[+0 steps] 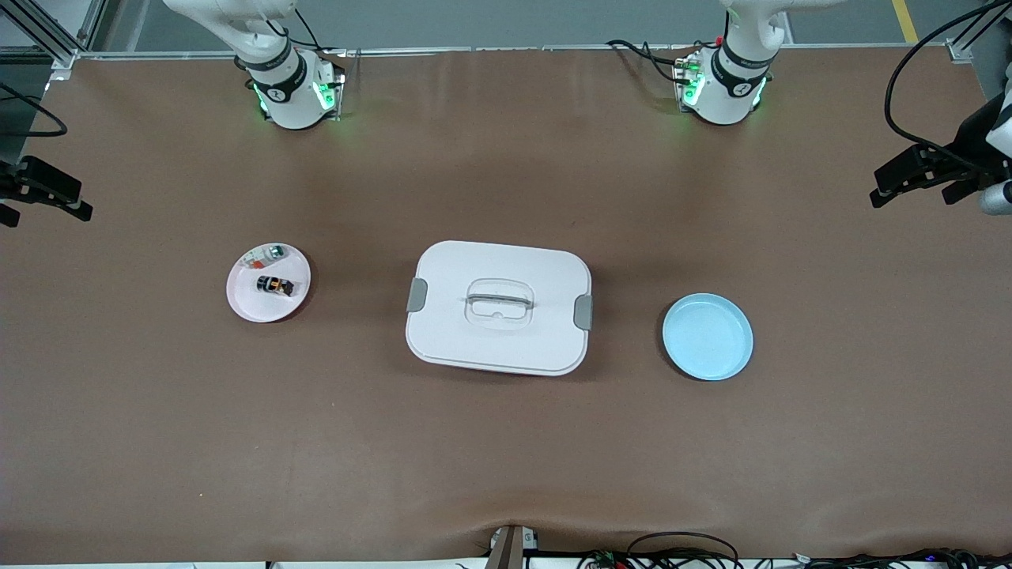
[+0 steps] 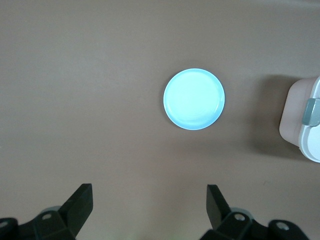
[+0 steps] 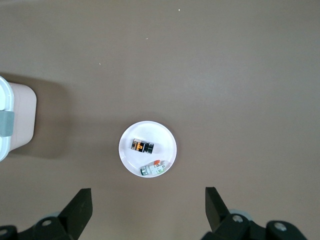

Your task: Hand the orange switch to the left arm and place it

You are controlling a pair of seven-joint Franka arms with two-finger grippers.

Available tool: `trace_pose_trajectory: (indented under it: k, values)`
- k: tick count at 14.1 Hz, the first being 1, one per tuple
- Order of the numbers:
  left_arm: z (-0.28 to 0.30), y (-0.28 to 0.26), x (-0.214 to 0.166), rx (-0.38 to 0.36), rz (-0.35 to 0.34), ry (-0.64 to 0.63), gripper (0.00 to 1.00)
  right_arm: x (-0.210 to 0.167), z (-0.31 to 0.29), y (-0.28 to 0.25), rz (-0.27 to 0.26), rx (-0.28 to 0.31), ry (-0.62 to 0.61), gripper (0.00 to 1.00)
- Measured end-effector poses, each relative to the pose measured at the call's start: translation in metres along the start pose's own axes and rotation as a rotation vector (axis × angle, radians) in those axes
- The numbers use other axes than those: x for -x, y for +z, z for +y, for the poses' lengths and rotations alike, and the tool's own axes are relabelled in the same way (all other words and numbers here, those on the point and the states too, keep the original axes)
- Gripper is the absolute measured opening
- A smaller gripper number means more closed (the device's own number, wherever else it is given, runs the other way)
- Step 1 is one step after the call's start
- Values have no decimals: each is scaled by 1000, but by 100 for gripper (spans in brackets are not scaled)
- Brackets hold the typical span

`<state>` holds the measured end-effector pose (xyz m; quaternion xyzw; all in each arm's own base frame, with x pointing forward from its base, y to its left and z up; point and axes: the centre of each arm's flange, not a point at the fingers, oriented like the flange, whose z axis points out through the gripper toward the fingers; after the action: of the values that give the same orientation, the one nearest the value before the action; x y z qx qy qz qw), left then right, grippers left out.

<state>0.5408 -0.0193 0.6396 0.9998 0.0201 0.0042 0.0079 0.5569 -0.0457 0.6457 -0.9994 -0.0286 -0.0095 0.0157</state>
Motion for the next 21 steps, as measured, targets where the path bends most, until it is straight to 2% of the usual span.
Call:
trace_pose_trajectory:
  k: [3,10,16,21]
  values:
    - [0,0,0,0,0,0,100,-2,-14,-1,3,0,44,100]
    - [0,0,0,0,-3,0,100,-2,-16,-4,9,0,50,100]
    - [0,1,0,0,-5,0,100,2,-15,-2,-22,-2,54,100]
    - [0,1,0,0,-5,0,100,2,-14,-2,-25,-3,56,100]
